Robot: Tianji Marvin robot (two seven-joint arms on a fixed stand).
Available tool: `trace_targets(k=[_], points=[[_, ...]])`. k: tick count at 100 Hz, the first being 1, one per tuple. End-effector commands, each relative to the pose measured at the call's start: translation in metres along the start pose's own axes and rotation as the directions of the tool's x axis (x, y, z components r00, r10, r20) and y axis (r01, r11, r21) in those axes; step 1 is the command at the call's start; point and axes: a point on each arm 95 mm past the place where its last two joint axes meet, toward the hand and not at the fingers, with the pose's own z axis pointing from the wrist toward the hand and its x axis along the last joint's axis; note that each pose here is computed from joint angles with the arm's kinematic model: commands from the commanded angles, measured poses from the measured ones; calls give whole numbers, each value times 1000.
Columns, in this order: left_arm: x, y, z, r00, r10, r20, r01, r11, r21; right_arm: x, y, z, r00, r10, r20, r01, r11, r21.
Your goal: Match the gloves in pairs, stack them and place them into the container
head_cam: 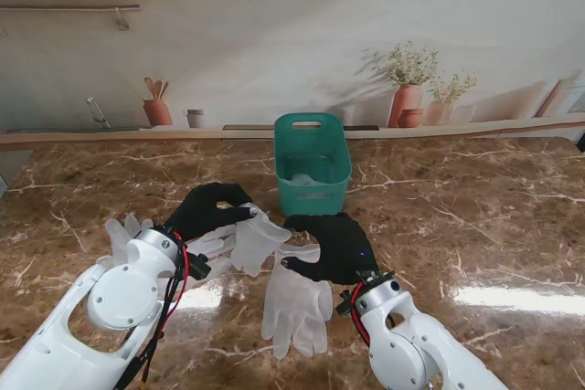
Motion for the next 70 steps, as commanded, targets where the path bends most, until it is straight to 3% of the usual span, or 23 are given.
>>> trace_targets(k=[1, 19, 38, 51, 61, 70], points=[[2, -3, -2, 1000, -4, -16, 4, 1000, -14, -3, 4, -4, 1000, -22, 2, 22, 1000, -16], [8, -6, -3, 998, -31, -52, 27, 997, -78, -10, 14, 1, 994, -112, 2, 112, 991, -79], [11, -5, -4, 995, -72, -71, 57, 980, -193, -10, 8, 14, 983, -178, -46, 168, 969, -179], [10, -3, -2, 995, -72, -70, 53, 970, -239, -6, 4, 19, 983, -168, -80, 146, 964, -224], [10, -1, 0, 995, -78, -60, 61, 966, -250, -1, 3, 18, 976, -142, -165, 97, 962, -256], [10, 1, 4, 995, -88, -48, 73, 963, -258, 2, 3, 18, 948, -147, -282, 63, 956, -287]])
